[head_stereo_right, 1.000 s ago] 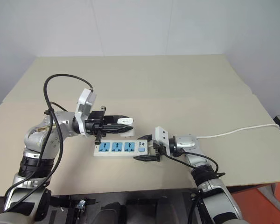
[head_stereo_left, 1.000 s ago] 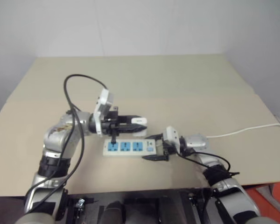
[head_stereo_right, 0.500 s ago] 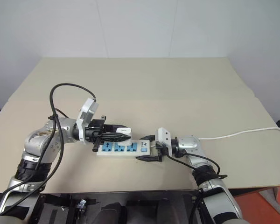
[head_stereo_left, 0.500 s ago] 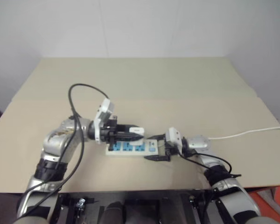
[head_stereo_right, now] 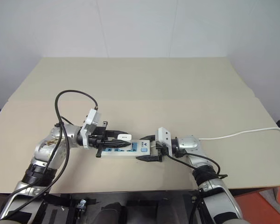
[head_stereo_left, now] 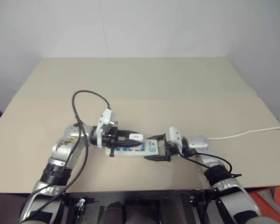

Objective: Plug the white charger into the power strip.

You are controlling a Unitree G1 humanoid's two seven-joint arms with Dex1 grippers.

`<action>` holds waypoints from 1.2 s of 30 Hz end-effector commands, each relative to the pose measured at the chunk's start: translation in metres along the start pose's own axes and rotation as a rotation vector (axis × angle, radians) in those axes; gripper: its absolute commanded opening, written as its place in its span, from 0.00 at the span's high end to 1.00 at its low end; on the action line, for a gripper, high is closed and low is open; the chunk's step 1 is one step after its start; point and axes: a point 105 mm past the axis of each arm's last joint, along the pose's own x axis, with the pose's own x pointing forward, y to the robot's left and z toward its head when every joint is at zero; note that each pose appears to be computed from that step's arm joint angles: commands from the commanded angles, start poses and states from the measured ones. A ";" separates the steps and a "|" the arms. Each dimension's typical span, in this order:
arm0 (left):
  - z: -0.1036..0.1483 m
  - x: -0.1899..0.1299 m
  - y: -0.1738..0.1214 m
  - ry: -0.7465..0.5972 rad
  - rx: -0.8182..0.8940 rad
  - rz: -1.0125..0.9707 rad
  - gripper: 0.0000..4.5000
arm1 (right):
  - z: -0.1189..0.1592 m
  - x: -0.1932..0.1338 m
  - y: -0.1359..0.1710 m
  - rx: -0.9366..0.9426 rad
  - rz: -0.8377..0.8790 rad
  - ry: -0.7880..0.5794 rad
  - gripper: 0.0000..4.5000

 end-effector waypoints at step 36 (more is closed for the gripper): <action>-0.014 0.017 0.013 -0.020 0.051 0.008 0.77 | -0.009 -0.004 0.008 0.051 -0.020 0.054 0.23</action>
